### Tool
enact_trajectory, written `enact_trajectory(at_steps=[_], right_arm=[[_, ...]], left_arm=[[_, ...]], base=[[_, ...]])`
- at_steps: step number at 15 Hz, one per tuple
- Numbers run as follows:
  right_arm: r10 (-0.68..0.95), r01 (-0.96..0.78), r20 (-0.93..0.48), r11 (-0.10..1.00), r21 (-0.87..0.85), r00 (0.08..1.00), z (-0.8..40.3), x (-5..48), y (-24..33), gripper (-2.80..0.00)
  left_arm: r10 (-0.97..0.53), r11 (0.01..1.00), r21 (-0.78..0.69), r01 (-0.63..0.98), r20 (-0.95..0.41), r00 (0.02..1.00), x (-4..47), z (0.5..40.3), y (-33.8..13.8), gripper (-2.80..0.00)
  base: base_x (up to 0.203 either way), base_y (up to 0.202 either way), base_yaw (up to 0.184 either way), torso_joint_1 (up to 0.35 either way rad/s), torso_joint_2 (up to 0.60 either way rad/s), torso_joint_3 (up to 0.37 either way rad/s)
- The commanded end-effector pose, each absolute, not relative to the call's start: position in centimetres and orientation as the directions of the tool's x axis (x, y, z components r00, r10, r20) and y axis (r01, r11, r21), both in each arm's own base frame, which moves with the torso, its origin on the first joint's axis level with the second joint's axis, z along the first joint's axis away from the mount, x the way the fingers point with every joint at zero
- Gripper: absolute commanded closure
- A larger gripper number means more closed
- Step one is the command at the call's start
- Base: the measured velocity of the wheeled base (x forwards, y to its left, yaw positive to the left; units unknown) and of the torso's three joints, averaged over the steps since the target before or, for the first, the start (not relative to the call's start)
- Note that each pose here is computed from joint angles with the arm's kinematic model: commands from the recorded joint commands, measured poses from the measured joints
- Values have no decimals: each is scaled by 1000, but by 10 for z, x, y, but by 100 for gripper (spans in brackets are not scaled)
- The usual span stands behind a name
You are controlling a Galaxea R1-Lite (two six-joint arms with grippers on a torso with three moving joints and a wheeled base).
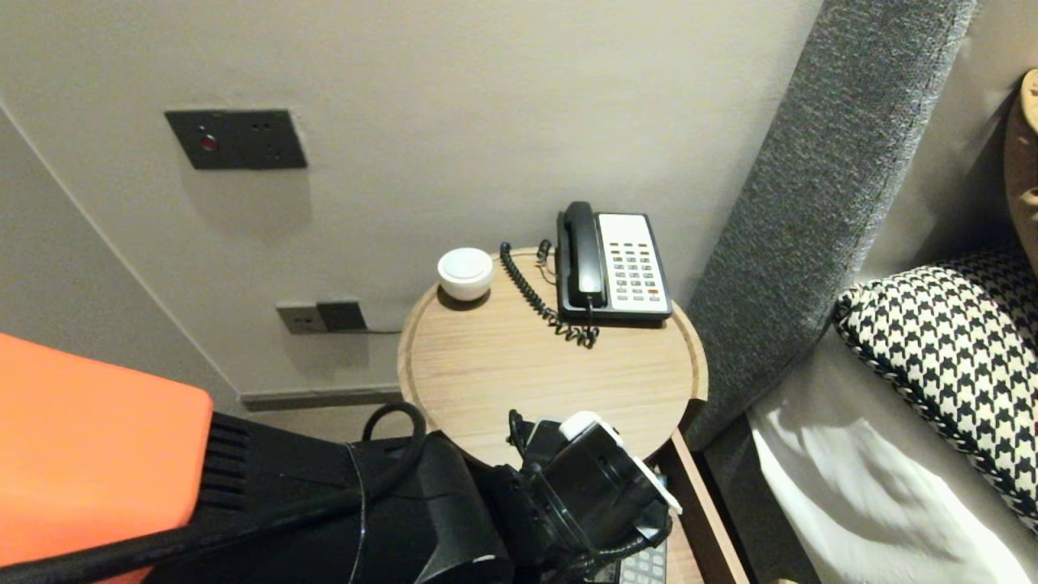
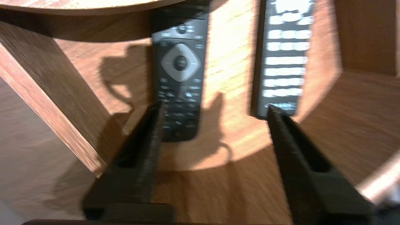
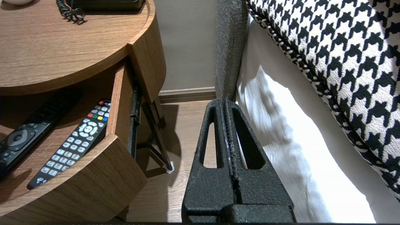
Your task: Take the remote control out of the drawer one by one and place them on the table
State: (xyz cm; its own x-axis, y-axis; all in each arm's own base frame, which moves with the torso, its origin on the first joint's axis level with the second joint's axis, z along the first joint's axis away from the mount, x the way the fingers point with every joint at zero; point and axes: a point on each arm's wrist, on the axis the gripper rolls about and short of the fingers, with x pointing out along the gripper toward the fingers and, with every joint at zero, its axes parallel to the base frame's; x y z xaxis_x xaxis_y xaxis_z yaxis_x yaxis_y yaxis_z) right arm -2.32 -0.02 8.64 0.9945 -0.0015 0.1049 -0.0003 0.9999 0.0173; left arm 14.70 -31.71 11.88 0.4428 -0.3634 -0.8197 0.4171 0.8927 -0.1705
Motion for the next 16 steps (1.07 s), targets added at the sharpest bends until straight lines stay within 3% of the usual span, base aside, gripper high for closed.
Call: enact_trajectory(at_steps=[1, 16], right_arm=[[-2, 0, 64, 1000, 17, 998, 75, -20, 0, 0], [-2, 0, 64, 1000, 17, 998, 75, -20, 0, 0]], left_arm=[[-326, 902, -135, 411, -836, 442, 148, 105, -320, -280], [-236, 922, -74, 381, -886, 399, 164, 92, -322, -280]], base=[[0, 0, 0, 0, 0, 0], [0, 0, 0, 0, 0, 0]])
